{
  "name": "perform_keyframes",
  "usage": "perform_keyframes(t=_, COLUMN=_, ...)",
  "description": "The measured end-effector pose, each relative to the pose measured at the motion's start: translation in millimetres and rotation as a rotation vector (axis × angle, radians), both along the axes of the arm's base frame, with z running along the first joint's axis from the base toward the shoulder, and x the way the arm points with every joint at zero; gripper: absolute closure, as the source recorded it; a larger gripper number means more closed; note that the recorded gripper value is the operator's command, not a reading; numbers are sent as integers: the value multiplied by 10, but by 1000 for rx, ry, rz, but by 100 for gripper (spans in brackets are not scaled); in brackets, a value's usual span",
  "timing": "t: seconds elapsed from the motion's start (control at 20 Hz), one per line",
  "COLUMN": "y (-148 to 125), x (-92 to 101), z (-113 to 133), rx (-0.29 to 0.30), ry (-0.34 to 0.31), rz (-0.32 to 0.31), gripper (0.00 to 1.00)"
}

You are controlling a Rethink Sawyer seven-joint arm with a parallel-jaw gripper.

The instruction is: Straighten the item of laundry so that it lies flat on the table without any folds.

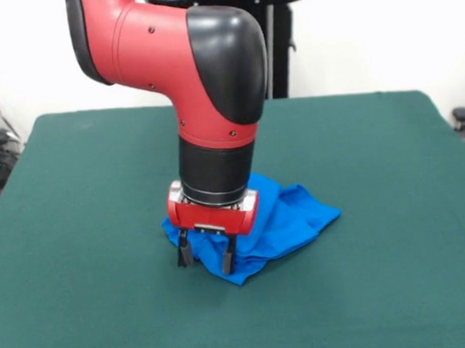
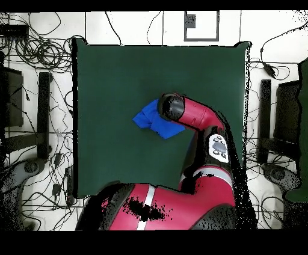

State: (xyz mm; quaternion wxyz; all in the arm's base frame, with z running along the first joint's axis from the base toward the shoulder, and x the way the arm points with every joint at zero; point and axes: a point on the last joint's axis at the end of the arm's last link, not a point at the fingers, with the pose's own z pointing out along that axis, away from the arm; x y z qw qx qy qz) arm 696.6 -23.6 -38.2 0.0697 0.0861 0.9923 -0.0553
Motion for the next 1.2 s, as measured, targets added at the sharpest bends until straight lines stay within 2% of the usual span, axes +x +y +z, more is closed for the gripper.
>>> perform_keyframes(t=0.65, y=-53, x=15, z=1, rx=6, ry=-3, rz=-10, gripper=0)
perform_keyframes(t=1.2, y=60, x=44, z=-25, rx=32, ry=-8, rz=-6, gripper=0)
